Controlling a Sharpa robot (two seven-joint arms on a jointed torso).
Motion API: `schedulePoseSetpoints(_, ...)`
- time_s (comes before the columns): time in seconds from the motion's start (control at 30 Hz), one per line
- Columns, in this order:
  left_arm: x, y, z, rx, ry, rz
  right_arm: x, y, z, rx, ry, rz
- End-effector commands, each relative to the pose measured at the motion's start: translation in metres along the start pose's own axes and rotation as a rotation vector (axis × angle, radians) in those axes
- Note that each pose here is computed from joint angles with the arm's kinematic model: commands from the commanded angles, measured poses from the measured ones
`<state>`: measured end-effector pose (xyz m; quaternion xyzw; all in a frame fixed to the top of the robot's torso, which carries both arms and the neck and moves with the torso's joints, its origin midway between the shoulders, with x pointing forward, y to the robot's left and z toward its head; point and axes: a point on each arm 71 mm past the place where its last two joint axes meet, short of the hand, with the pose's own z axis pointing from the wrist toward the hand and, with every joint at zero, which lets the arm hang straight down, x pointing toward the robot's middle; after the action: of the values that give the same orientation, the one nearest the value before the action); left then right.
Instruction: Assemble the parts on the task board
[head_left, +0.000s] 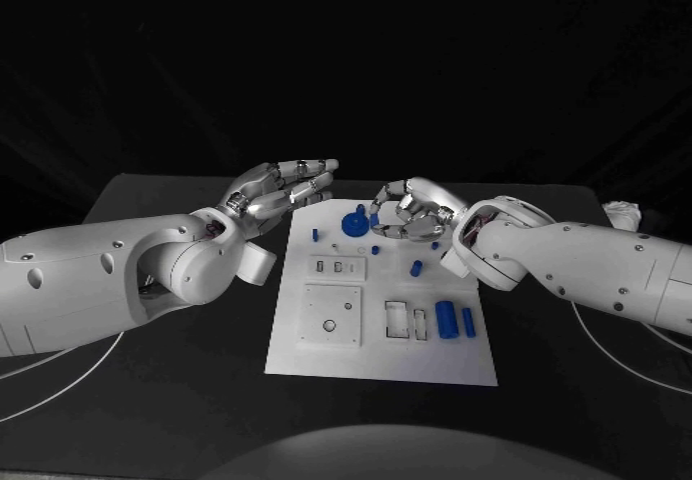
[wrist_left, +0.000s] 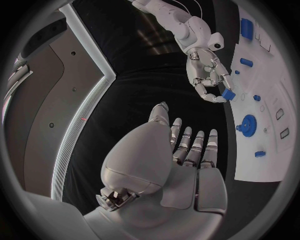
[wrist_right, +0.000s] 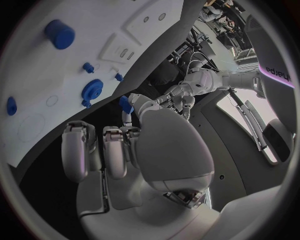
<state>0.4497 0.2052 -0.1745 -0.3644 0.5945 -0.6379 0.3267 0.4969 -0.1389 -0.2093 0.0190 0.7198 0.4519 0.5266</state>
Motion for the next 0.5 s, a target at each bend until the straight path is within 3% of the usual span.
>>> schedulePoseSetpoints(0.03, 0.0023, -0.0010, 0.0009, 0.011, 0.017, -0.008, 0.012, 0.005, 0.002, 0.009, 0.056, -0.009)
schedulePoseSetpoints(0.5, 0.0020, -0.0011, 0.0006, 0.011, 0.015, -0.008, 0.039, 0.010, 0.012, 0.016, 0.148, -0.035)
